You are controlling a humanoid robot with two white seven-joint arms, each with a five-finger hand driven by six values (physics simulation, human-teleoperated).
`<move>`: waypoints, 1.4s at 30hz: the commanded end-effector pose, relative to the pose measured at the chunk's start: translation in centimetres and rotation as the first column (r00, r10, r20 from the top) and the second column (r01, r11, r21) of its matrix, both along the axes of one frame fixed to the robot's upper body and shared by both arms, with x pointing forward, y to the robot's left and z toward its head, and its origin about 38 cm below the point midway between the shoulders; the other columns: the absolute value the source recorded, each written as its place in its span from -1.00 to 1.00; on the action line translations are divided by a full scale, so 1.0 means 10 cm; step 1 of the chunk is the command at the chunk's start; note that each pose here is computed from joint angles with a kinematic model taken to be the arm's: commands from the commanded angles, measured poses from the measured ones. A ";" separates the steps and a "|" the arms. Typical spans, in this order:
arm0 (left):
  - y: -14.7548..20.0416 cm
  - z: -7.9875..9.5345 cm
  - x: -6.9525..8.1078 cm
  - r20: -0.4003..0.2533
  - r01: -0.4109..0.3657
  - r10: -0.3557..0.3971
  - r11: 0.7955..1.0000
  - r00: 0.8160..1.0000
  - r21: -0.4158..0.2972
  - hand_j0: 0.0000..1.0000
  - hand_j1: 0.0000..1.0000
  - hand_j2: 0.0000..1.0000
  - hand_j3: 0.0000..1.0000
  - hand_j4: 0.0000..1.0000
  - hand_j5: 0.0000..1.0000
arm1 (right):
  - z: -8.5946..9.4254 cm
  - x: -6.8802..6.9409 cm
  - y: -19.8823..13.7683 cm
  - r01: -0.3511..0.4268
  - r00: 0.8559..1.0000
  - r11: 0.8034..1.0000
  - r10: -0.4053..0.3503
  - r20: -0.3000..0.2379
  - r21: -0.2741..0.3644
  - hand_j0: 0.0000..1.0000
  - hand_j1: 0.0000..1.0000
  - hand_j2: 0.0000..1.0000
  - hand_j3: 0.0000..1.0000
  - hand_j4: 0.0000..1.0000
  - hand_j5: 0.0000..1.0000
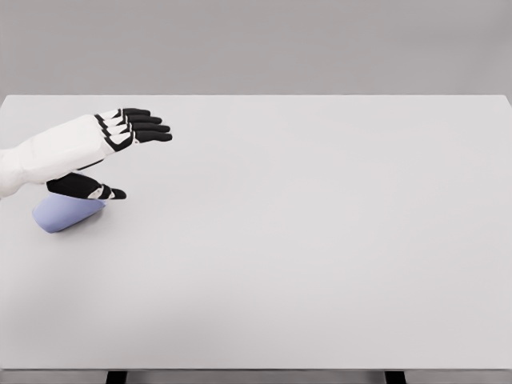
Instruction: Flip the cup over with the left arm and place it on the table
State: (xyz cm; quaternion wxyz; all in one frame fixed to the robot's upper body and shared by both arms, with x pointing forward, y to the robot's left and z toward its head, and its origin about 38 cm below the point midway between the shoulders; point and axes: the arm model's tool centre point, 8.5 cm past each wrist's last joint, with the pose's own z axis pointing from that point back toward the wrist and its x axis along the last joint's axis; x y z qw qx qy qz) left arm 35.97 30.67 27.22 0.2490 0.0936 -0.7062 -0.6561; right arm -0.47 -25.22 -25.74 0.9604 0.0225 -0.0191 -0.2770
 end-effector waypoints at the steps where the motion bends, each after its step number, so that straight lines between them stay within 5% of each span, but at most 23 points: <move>1: 0.01 0.01 0.00 0.002 -0.001 0.001 1.000 1.000 0.001 1.00 1.00 1.00 1.00 1.00 1.00 | 0.00 -0.02 0.01 -0.002 1.000 1.000 0.002 -0.009 0.002 1.00 1.00 1.00 1.00 1.00 1.00; 3: 0.10 0.01 -0.03 -0.011 -0.023 0.024 1.000 1.000 0.006 1.00 1.00 1.00 1.00 1.00 1.00 | 0.00 -0.04 0.01 0.006 1.000 1.000 -0.006 -0.013 0.004 1.00 1.00 1.00 1.00 1.00 1.00; 6: 0.22 0.00 -0.04 -0.133 -0.104 0.086 0.986 0.987 -0.133 1.00 1.00 1.00 1.00 1.00 1.00 | 0.00 -0.04 0.01 0.001 1.000 1.000 -0.001 -0.011 0.003 1.00 1.00 1.00 1.00 1.00 1.00; 10: 0.32 -0.29 -0.15 -0.281 -0.181 0.123 0.965 0.952 -0.188 1.00 1.00 1.00 1.00 1.00 1.00 | 0.00 -0.03 0.01 0.001 1.000 1.000 -0.001 -0.010 0.002 1.00 1.00 1.00 1.00 1.00 1.00; 12: 0.42 -0.22 -0.15 -0.285 -0.215 0.151 0.954 0.946 -0.208 1.00 1.00 1.00 1.00 1.00 1.00 | 0.00 -0.03 0.01 0.003 1.000 1.000 -0.003 -0.010 0.002 1.00 1.00 1.00 1.00 1.00 1.00; 15: 0.45 0.16 -0.03 -0.183 -0.214 0.166 0.936 0.969 -0.281 1.00 1.00 1.00 1.00 1.00 1.00 | 0.00 -0.03 0.01 0.001 1.000 1.000 -0.001 -0.010 0.002 1.00 1.00 1.00 1.00 1.00 1.00; 17: 0.48 0.09 -0.03 -0.257 -0.261 0.174 0.896 0.951 -0.360 1.00 1.00 1.00 1.00 1.00 1.00 | 0.00 -0.03 0.01 0.001 1.000 1.000 -0.001 -0.010 0.002 1.00 1.00 1.00 1.00 1.00 1.00; 18: 0.47 0.03 -0.05 -0.277 -0.269 0.172 0.892 0.945 -0.363 1.00 1.00 1.00 1.00 1.00 1.00 | 0.00 -0.03 0.01 0.001 1.000 1.000 -0.001 -0.010 0.002 1.00 1.00 1.00 1.00 1.00 1.00; 21: 0.47 -0.26 -0.14 -0.404 -0.302 0.147 0.887 0.903 -0.350 1.00 1.00 1.00 1.00 1.00 1.00 | 0.00 -0.03 0.01 0.001 1.000 1.000 -0.001 -0.010 0.002 1.00 1.00 1.00 1.00 1.00 1.00; 23: 0.52 -0.38 -0.12 -0.471 -0.375 0.208 0.878 0.857 -0.296 1.00 1.00 1.00 1.00 1.00 1.00 | 0.00 -0.03 0.01 0.001 1.000 1.000 -0.001 -0.010 0.002 1.00 1.00 1.00 1.00 1.00 1.00; 27: 0.61 -0.38 -0.03 -0.486 -0.471 0.319 0.852 0.814 -0.229 1.00 1.00 1.00 1.00 1.00 1.00 | 0.00 -0.03 0.01 0.001 1.000 1.000 -0.001 -0.010 0.002 1.00 1.00 1.00 1.00 1.00 1.00; 30: 0.76 -0.58 0.01 -0.553 -0.612 0.470 0.785 0.688 -0.094 1.00 1.00 1.00 1.00 1.00 1.00 | 0.00 -0.03 0.01 0.001 1.000 1.000 -0.001 -0.010 0.002 1.00 1.00 1.00 1.00 1.00 1.00; 31: 0.77 -0.61 0.01 -0.558 -0.626 0.487 0.776 0.671 -0.076 1.00 1.00 1.00 1.00 1.00 1.00 | 0.00 -0.03 0.01 0.001 1.000 1.000 -0.001 -0.010 0.002 1.00 1.00 1.00 1.00 1.00 1.00; 42: 0.79 -0.81 -0.01 -0.609 -0.678 0.533 0.735 0.587 -0.011 1.00 1.00 1.00 1.00 1.00 1.00 | 0.00 -0.03 0.01 0.001 1.000 1.000 -0.001 -0.010 0.002 1.00 1.00 1.00 1.00 1.00 1.00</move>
